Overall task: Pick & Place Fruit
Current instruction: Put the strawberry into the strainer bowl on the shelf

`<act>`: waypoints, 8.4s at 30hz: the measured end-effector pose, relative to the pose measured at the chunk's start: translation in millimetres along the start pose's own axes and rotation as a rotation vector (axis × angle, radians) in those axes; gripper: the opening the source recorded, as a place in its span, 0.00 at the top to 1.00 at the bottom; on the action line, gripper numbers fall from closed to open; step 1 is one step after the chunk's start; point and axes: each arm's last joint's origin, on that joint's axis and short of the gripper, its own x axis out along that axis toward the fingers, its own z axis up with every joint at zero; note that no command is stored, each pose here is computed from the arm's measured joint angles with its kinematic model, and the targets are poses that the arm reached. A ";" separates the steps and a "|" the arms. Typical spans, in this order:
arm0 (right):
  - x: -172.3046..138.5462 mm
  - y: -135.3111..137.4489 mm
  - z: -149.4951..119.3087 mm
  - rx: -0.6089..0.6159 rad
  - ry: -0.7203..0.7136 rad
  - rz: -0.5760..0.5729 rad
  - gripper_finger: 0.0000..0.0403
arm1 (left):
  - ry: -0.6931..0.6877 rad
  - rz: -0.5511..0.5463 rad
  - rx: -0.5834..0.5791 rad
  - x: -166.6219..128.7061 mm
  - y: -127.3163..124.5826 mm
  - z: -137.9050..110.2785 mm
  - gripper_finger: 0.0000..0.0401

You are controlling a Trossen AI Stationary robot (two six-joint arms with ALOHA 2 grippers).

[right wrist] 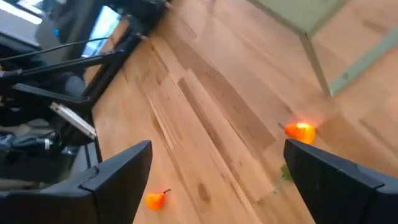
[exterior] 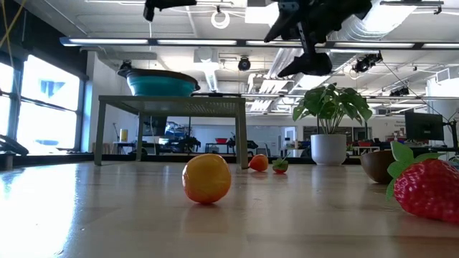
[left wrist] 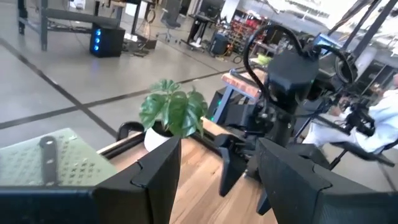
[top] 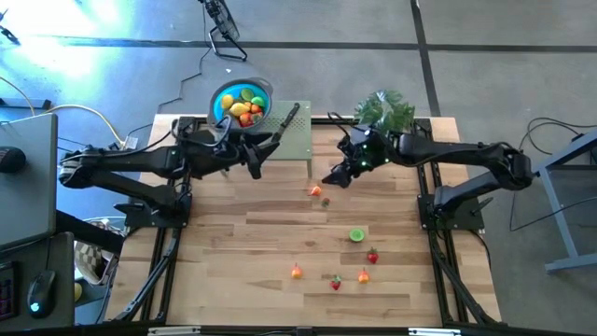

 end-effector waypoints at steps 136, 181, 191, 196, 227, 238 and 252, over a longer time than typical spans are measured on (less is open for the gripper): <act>-29.1 90.7 12.8 -0.709 -0.808 0.232 0.99 | 0.052 -0.080 -0.086 -23.6 4.8 10.4 0.50; -33.6 91.9 12.0 -0.833 -0.834 0.187 0.99 | -0.252 -0.395 0.172 42.1 -28.5 -5.5 0.26; -33.0 91.4 11.7 -0.833 -0.825 0.183 0.99 | -0.282 -0.410 0.131 57.1 -34.4 -8.8 0.26; -32.4 90.9 11.3 -0.832 -0.815 0.183 0.99 | -0.280 -0.441 0.136 62.4 -42.2 0.7 0.26; -45.2 87.3 9.2 -0.774 -0.805 0.098 0.99 | -0.156 -0.452 0.177 70.0 -50.6 8.3 0.44; -45.8 88.5 7.7 -0.779 -0.799 0.110 0.99 | -0.147 -0.415 0.172 70.9 -49.3 6.9 0.49; -44.9 88.2 6.8 -0.764 -0.776 0.134 0.99 | -0.160 -0.361 0.161 71.5 -47.8 7.5 0.49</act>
